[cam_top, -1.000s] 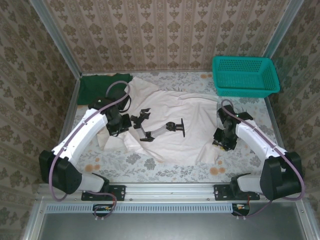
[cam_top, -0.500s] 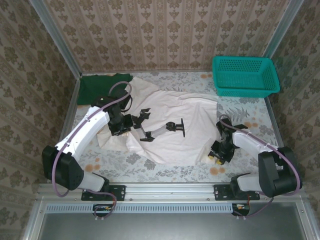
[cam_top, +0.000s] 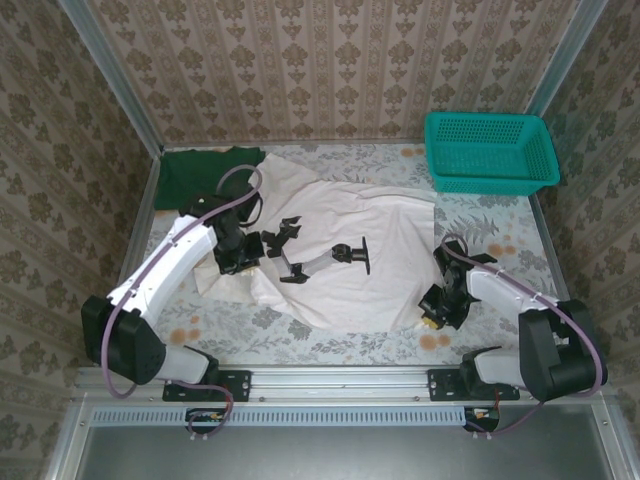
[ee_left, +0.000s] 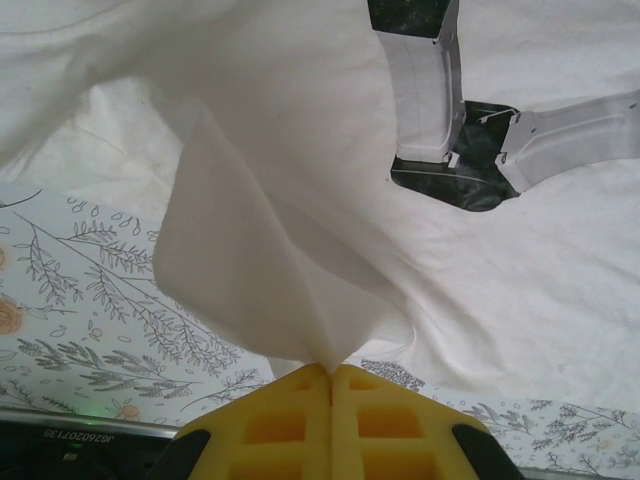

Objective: Fold and stack the t-shirts

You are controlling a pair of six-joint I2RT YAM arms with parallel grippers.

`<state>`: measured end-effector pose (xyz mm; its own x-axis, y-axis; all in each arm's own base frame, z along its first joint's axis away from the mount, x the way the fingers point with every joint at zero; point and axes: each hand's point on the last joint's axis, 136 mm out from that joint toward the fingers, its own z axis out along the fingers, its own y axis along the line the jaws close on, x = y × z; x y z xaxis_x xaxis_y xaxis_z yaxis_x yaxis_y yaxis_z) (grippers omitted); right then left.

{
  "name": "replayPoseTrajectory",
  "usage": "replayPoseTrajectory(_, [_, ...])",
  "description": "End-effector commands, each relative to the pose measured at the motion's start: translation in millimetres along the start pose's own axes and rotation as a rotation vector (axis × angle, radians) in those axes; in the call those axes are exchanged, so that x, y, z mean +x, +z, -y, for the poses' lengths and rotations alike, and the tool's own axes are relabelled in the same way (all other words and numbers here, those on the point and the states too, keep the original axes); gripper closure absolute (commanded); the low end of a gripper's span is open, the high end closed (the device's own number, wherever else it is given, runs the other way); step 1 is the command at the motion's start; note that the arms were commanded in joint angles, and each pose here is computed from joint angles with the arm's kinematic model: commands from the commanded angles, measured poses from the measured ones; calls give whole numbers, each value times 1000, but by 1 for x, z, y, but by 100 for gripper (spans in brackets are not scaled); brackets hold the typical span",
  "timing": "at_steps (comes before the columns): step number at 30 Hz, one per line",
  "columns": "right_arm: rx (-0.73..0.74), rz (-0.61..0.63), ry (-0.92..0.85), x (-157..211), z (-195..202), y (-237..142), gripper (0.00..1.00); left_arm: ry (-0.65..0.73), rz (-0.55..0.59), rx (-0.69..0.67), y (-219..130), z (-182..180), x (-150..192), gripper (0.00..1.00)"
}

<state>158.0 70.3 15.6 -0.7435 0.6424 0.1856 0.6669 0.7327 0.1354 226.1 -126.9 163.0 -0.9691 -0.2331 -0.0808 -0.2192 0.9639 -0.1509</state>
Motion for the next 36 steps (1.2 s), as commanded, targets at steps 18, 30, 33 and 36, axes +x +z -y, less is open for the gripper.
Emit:
replayPoseTrajectory(18, [144,221,-223,-157,-128,-78,90,30,34,77,9,59,-179,92])
replayPoseTrajectory(30, [6,242,-139,-165,-94,-96,46,-84,148,-61,4,-12,-190,32])
replayPoseTrajectory(33, [-134,168,-170,-131,-93,-76,46,-207,121,-29,16,-51,-153,30])
replayPoseTrajectory(36, [-227,120,-178,-109,-92,-58,47,-292,82,-26,35,-85,-119,31])
